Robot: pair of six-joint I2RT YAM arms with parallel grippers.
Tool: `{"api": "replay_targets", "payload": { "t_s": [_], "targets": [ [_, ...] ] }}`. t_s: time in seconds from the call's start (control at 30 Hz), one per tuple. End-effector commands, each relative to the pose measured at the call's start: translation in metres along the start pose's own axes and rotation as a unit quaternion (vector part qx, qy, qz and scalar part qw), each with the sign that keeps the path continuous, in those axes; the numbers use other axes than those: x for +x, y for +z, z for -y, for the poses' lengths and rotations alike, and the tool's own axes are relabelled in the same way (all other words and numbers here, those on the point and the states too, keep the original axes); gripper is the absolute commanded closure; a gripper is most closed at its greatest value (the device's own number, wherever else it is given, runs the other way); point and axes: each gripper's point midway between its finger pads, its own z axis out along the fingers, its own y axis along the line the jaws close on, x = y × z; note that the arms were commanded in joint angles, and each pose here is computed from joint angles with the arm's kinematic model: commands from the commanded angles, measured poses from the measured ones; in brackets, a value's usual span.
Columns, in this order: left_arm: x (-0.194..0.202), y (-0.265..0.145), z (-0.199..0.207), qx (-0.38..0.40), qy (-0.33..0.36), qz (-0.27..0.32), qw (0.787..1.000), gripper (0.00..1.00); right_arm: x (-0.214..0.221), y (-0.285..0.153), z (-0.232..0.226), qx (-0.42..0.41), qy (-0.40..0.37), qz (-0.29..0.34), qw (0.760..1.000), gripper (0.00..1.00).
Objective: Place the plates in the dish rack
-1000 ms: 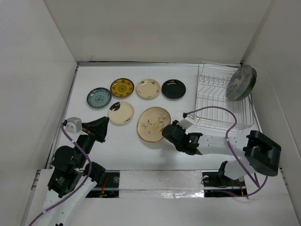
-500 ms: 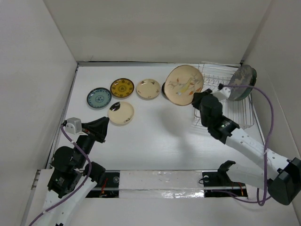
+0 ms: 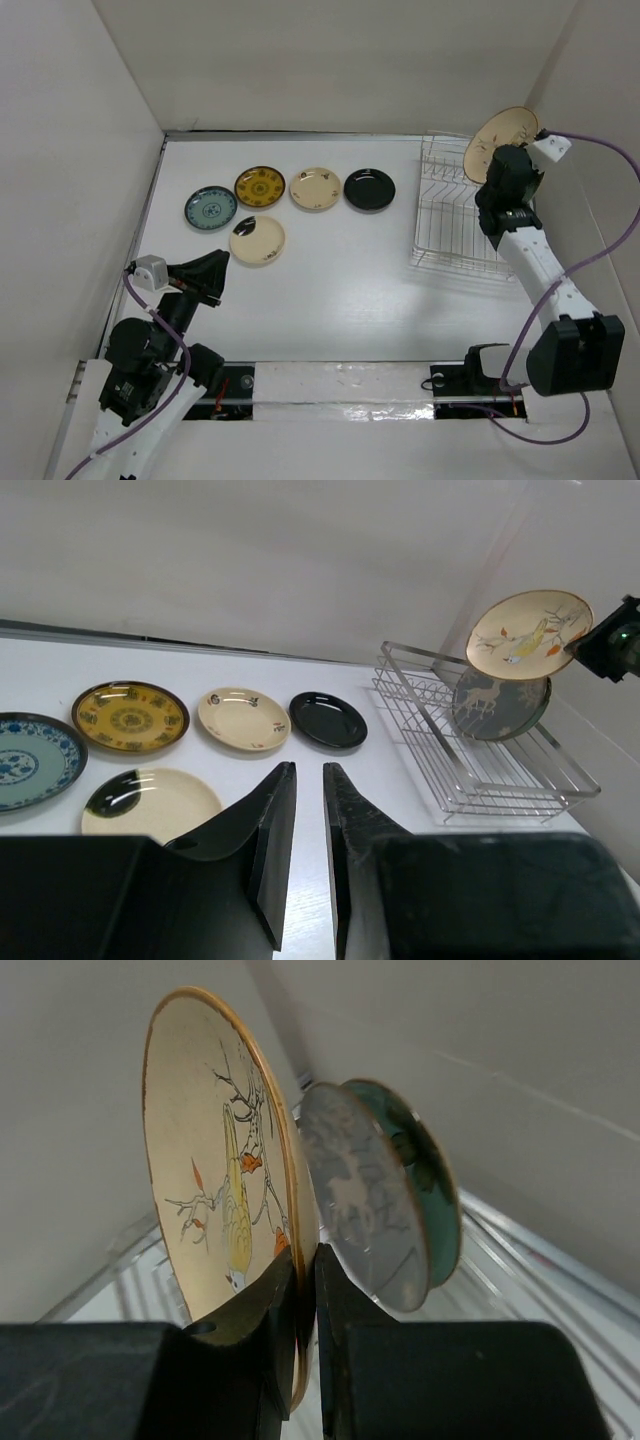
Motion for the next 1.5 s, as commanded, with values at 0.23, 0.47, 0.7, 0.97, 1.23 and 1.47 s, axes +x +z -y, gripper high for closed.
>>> {"api": "replay_targets", "payload": {
  "t_s": [0.23, 0.47, 0.7, 0.97, 1.23, 1.47],
  "targets": [
    [-0.018, -0.005, 0.008, 0.018, -0.007, 0.034, 0.999, 0.85, -0.112, 0.052, -0.014, 0.056, -0.127, 0.153, 0.979, 1.00],
    [-0.017, -0.004, 0.008, 0.017, -0.006, 0.032, 0.999, 0.84, -0.107, 0.079, 0.018, 0.076, -0.172, 0.134, 0.973, 1.00],
    [-0.017, -0.004, 0.008, 0.017, -0.005, 0.031, 0.999, 0.84, -0.101, 0.092, 0.030, 0.062, -0.190, 0.116, 0.973, 1.00],
    [-0.017, -0.004, 0.008, 0.018, -0.006, 0.032, 0.999, 0.84, -0.084, 0.106, 0.018, 0.028, -0.251, 0.093, 0.963, 1.00],
    [-0.018, -0.005, 0.008, 0.018, -0.006, 0.034, 0.999, 0.84, -0.076, 0.105, -0.017, 0.027, -0.365, 0.113, 0.924, 1.00],
    [-0.018, -0.004, 0.008, 0.017, -0.006, 0.034, 0.999, 0.84, -0.056, 0.102, -0.049, 0.011, -0.430, 0.119, 0.895, 1.00]
  ]
}}
